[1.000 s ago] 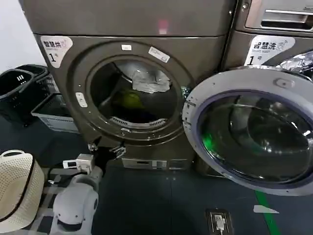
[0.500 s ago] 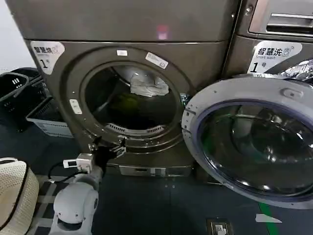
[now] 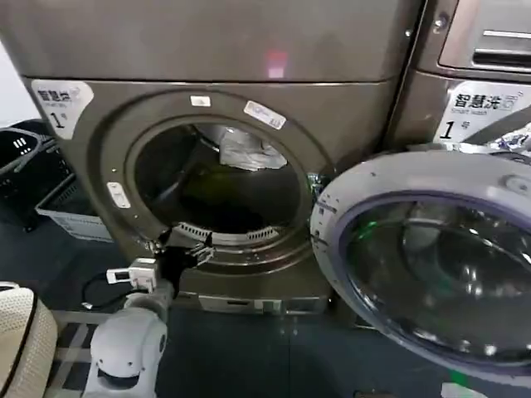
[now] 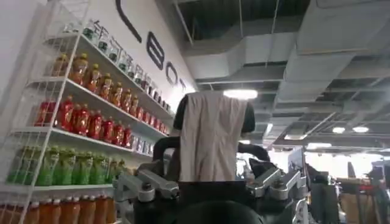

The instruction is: Grasp the clothes from the dryer.

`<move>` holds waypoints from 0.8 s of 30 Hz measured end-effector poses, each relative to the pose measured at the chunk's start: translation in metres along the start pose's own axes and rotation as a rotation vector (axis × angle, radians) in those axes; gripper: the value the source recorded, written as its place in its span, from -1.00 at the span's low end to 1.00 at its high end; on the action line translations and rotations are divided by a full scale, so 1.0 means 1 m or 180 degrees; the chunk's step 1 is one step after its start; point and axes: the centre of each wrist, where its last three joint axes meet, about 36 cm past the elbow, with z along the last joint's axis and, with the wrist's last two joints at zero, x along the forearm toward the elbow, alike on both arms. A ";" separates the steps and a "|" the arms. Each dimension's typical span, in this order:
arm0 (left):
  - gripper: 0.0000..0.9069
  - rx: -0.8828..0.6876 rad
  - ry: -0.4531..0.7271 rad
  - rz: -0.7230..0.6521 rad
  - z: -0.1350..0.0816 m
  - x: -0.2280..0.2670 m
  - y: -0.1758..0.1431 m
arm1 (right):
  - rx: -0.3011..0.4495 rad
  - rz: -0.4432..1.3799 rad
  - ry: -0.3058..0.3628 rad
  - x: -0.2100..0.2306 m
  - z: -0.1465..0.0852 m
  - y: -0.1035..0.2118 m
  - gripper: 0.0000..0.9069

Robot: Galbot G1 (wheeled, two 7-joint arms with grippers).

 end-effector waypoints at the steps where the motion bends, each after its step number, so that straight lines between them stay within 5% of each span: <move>1: 1.00 -0.0002 -0.0006 -0.0002 -0.001 0.000 0.000 | 0.0001 0.0005 0.0001 0.000 0.000 -0.001 1.00; 24: 1.00 0.0011 -0.0012 0.0005 -0.001 0.000 0.000 | -0.0001 0.0024 0.0011 0.001 0.003 -0.003 1.00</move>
